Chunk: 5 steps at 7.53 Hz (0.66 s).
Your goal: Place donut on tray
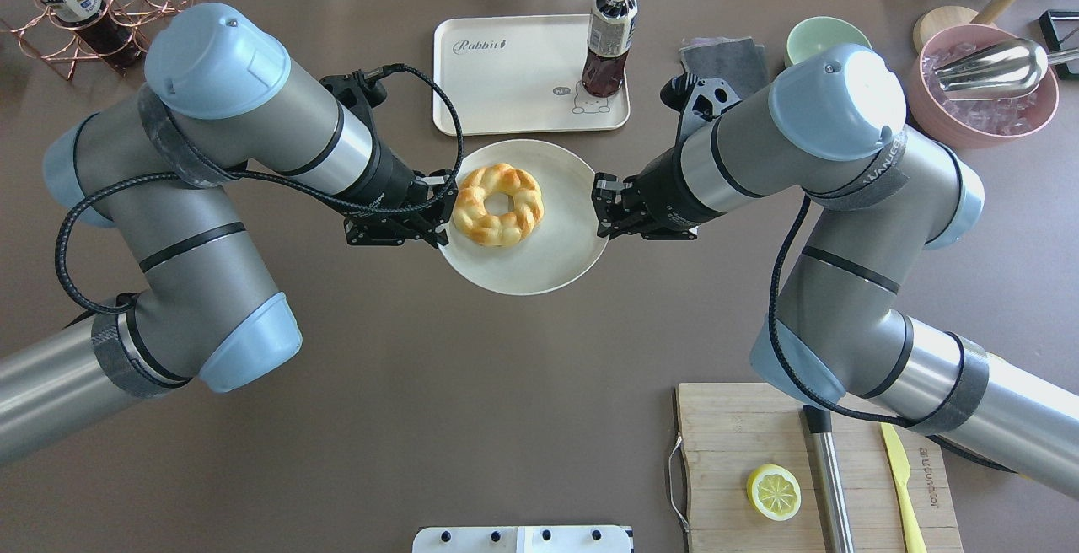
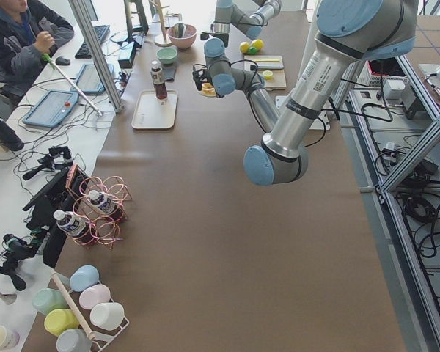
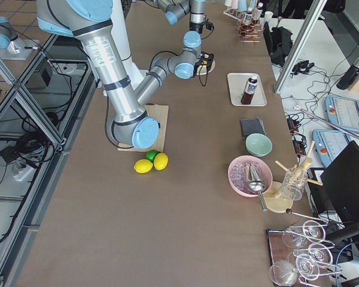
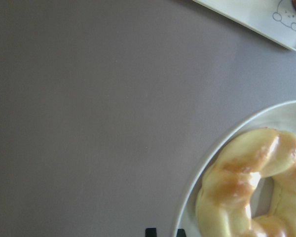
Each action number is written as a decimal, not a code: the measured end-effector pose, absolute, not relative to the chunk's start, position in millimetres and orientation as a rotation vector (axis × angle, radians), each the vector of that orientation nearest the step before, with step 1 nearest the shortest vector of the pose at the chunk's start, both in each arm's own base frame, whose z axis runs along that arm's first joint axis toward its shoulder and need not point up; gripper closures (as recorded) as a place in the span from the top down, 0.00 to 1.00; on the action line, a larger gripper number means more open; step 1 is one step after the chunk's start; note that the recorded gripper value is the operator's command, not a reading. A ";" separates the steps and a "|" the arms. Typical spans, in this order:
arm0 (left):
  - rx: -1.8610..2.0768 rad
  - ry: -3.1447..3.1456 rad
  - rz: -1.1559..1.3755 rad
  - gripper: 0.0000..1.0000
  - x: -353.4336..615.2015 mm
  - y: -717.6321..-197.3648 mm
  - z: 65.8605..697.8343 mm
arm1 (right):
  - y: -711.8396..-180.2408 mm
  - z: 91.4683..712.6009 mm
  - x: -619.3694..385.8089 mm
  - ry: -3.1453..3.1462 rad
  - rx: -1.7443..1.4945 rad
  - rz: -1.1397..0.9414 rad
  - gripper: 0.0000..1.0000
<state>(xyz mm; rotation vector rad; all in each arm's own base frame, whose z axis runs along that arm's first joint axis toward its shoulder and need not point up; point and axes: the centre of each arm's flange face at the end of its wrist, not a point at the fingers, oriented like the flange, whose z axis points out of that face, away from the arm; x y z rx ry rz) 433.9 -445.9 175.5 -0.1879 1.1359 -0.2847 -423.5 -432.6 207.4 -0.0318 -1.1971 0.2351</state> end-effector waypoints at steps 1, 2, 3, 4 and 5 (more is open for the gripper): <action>-0.186 1.139 -0.282 0.00 433.7 -445.8 175.8 | -432.4 206.9 -423.4 -1.198 -0.032 0.235 0.33; -0.184 1.142 -0.281 0.00 433.7 -445.8 176.6 | -431.4 205.2 -422.6 -1.202 -0.031 0.232 0.99; -0.183 1.143 -0.280 0.00 434.0 -446.0 176.3 | -430.5 203.8 -422.3 -1.205 -0.031 0.230 1.00; -0.183 1.143 -0.279 0.00 434.4 -446.3 176.5 | -430.2 203.0 -421.3 -1.206 -0.029 0.230 1.00; -0.182 1.141 -0.280 0.00 434.7 -447.4 177.5 | -431.4 203.5 -418.3 -1.207 -0.030 0.231 1.00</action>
